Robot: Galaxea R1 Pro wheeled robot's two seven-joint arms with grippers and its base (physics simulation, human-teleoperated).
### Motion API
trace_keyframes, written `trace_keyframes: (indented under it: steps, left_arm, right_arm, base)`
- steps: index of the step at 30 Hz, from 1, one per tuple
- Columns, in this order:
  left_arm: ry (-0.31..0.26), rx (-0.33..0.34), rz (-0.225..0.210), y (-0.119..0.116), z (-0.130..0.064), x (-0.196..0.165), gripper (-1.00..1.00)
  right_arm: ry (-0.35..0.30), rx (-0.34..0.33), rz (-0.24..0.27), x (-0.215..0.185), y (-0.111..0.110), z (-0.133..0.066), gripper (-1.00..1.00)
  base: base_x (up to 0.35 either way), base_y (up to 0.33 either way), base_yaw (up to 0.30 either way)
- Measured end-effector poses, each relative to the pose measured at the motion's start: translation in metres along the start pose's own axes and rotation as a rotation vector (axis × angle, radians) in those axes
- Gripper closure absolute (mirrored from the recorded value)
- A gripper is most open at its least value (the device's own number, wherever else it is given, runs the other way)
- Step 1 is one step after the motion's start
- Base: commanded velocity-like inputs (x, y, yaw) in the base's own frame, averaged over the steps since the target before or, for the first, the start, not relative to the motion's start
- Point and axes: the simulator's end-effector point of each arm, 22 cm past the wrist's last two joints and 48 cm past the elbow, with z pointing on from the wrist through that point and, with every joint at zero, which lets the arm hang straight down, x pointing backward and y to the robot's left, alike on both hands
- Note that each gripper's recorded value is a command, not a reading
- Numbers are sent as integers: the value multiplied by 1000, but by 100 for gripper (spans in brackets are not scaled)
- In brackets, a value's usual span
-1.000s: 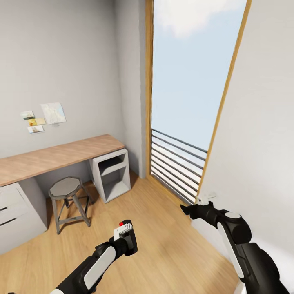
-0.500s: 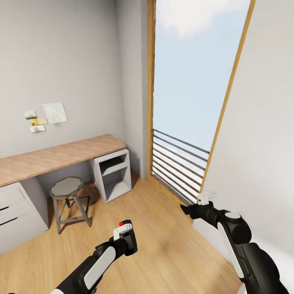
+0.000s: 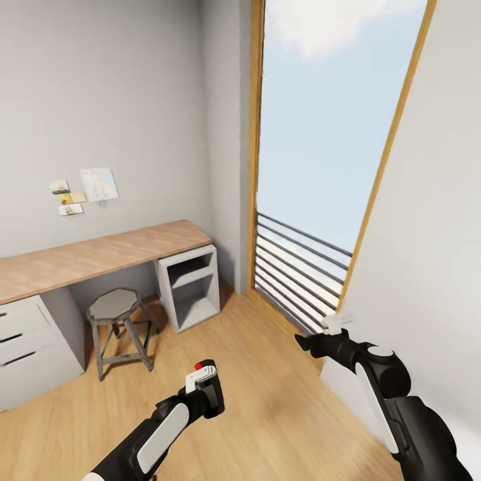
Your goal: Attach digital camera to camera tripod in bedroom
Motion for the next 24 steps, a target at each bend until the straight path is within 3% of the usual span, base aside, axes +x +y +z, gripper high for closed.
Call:
trace_keyframes:
  steps: [23, 24]
  left_arm:
    - [1, 2, 1, -1, 0, 0, 100]
    - [0, 11, 5, -5, 0, 0, 100]
  right_arm:
    - [-1, 1, -1, -1, -1, 0, -100]
    - [0, -26, -2, 0, 5, 0, -100]
  base:
    - [1, -1, 281]
    - [0, 0, 284]
